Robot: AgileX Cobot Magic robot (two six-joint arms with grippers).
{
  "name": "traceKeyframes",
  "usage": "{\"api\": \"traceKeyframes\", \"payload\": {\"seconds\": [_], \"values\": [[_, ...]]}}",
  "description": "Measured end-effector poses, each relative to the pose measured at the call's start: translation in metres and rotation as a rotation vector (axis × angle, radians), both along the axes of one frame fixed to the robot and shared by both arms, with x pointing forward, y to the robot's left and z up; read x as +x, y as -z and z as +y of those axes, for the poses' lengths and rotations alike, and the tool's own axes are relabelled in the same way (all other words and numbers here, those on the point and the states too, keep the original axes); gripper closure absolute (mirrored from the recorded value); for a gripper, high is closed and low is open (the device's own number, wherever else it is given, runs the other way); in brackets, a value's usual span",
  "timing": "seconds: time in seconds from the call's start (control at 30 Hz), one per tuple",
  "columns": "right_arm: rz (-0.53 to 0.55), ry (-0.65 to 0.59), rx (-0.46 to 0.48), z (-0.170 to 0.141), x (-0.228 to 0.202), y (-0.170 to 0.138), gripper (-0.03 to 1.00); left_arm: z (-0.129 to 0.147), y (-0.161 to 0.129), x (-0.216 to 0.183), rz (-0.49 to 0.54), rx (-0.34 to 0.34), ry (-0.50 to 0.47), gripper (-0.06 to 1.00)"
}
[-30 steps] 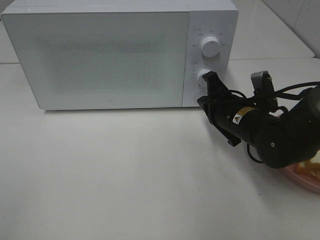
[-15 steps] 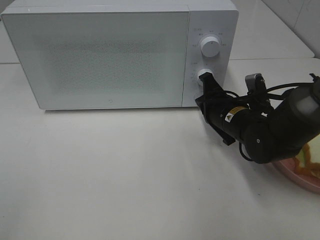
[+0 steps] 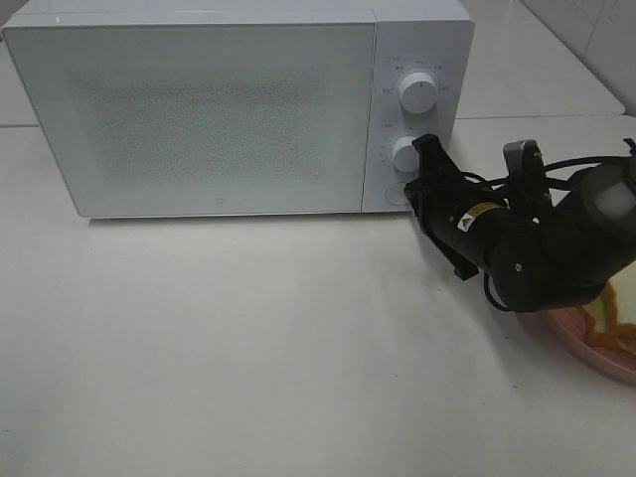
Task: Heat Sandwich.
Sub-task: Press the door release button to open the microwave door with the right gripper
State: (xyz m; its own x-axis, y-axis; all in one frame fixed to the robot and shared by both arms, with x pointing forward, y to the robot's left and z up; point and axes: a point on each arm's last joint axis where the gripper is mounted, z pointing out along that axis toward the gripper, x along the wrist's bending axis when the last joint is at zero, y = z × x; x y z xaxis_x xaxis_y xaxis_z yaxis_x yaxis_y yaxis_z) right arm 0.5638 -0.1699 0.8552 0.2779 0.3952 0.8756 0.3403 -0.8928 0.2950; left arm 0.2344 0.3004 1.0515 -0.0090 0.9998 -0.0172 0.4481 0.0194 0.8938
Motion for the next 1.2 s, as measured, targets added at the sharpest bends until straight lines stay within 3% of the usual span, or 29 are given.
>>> {"api": "traceKeyframes", "payload": {"seconds": [0.83,1.2], "values": [[-0.014,-0.048,-0.016,0.008,0.009,0.013,0.96,0.000,0.000,0.000,0.000,0.000,0.000,0.09],[0.002,-0.005,-0.009,0.006,0.014,0.013,0.96,0.000,0.000,0.000,0.000,0.000,0.000,0.09]]}}
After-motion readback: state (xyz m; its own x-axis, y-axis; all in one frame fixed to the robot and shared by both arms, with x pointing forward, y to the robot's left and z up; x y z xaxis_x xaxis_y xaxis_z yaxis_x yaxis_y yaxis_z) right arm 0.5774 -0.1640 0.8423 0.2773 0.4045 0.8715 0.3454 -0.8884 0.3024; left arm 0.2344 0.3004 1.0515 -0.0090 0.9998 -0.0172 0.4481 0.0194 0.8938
